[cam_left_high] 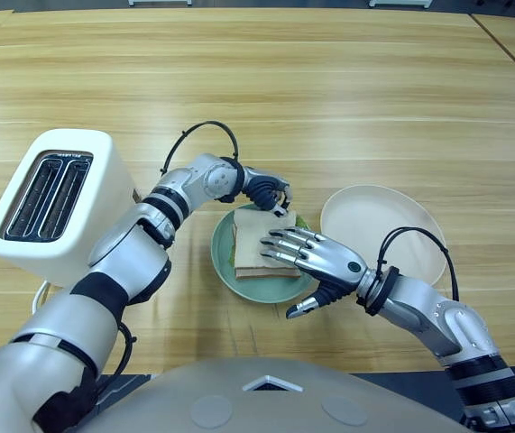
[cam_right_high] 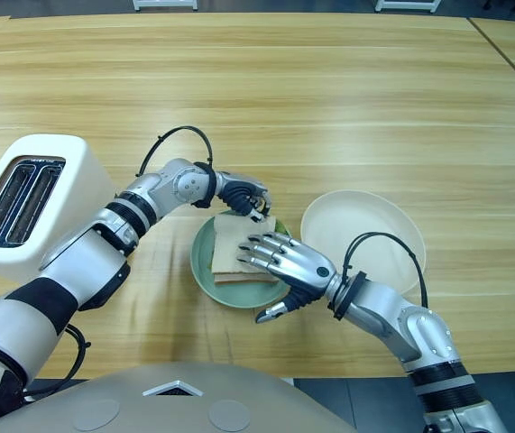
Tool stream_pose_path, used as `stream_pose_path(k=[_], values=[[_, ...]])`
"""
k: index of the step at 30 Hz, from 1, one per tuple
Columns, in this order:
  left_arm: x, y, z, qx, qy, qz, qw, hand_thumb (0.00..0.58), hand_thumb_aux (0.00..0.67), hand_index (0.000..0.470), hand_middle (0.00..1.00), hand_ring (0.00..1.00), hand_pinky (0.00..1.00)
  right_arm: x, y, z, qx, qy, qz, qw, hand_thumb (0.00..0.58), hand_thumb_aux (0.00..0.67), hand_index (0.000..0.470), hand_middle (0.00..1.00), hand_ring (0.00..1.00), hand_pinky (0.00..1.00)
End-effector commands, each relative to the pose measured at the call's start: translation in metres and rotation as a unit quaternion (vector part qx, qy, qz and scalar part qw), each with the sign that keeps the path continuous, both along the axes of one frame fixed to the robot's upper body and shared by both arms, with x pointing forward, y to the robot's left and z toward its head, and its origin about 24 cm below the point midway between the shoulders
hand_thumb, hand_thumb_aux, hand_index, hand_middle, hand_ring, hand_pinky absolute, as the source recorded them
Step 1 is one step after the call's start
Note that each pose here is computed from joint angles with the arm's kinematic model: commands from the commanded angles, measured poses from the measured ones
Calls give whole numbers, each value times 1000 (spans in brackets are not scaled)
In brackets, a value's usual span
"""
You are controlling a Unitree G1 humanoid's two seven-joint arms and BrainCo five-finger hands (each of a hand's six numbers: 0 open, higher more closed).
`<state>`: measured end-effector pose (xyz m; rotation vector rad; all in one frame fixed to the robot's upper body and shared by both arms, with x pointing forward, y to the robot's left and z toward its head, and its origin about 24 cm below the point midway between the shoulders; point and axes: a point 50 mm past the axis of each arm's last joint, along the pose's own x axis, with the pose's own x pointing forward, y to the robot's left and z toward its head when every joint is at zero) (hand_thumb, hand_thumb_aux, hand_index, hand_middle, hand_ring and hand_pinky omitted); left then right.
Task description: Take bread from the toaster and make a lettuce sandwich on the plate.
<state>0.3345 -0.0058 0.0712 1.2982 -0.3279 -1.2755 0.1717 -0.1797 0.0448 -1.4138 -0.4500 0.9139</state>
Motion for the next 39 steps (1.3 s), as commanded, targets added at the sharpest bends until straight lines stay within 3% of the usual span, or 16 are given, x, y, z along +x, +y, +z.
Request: stream_pose_path(k=[1,5,9,12,13,14,15,16,17,20,24,31,37,39], values=[[18,-2,41,-40,-152,6,988,0,0,0,0,0,0,-2,-2,3,6,3,-2,1000,0,0,0,0,0,0],[28,14,80,-114,-237,36,964,0,0,0,0,0,0,1,4,39,107,-97,-6,990,0,0,0,0,0,0],[19,49,112,-138,-320,61,935,0,0,0,0,0,0,-7,2,69,185,-148,-18,971,0,0,0,0,0,0],[-33,91,107,-230,-195,110,947,0,0,0,0,0,0,-18,-10,83,238,-102,-50,964,0,0,0,0,0,0],[-60,103,92,-241,-136,104,955,0,0,0,0,0,0,-22,-15,78,232,-67,-59,969,100,60,42,0,0,0],[-84,110,78,-243,-88,93,962,0,0,0,412,412,412,-24,-19,71,222,-37,-68,972,445,347,243,118,118,118],[-108,117,62,-230,-44,83,969,49,29,20,1000,1000,1000,-30,-20,62,207,2,-72,976,580,670,470,969,969,969],[-127,122,51,-219,-13,81,972,506,431,302,1000,1000,1000,-36,-21,54,196,35,-73,977,580,670,470,1000,1000,1000],[-145,132,37,-193,30,89,977,580,670,470,1000,1000,1000,-45,-21,46,177,73,-73,979,580,670,470,1000,1000,1000],[-195,159,10,-132,148,137,971,580,670,470,1000,1000,1000,-64,-28,27,106,160,-79,978,580,670,470,1000,1000,1000],[-224,173,3,-98,209,163,959,580,670,470,1000,1000,1000,-75,-33,18,53,215,-82,972,580,670,470,1000,1000,1000],[-236,176,-13,-11,233,166,958,580,670,470,1000,1000,1000,-78,-32,-9,-23,255,-93,962,580,670,470,1000,1000,1000],[-202,165,-42,47,144,204,967,580,670,470,1000,1000,1000,-58,-17,-33,-42,224,-97,969,580,670,470,1000,1000,1000],[-201,151,-53,42,148,199,968,580,670,470,1000,1000,1000,-48,-11,-39,-41,210,-98,972,580,670,470,1000,1000,1000]])
